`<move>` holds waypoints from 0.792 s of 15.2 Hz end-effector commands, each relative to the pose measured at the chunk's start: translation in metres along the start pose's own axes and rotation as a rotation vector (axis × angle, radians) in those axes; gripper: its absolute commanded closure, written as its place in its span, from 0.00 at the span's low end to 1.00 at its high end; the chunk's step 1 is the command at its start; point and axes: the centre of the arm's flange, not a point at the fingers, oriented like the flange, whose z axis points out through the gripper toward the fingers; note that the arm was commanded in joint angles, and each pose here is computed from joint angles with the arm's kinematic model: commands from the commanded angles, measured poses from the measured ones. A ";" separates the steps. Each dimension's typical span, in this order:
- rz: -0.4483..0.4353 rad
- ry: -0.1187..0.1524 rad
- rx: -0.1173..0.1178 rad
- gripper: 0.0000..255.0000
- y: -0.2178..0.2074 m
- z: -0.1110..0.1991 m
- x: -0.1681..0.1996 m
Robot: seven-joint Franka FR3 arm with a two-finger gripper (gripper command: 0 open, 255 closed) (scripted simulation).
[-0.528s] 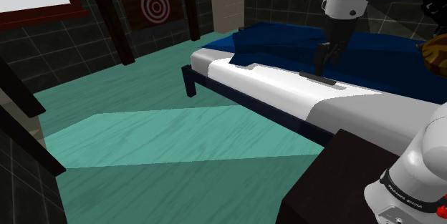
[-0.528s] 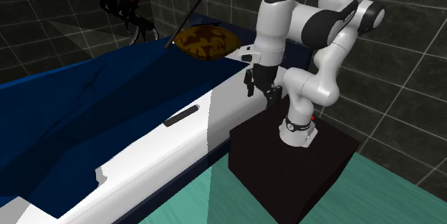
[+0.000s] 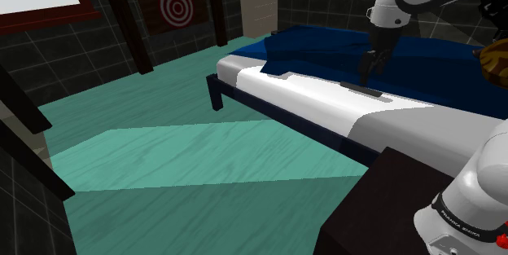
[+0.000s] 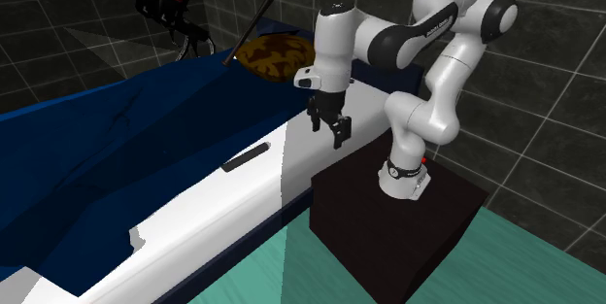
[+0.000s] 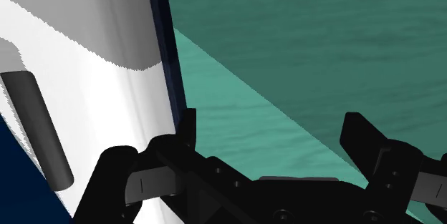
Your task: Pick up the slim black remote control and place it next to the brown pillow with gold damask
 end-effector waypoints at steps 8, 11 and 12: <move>-0.022 -0.007 0.029 0.00 0.104 0.053 0.038; -0.029 -0.010 0.039 0.00 0.138 0.071 0.051; -0.031 -0.010 0.042 0.00 0.150 0.077 0.056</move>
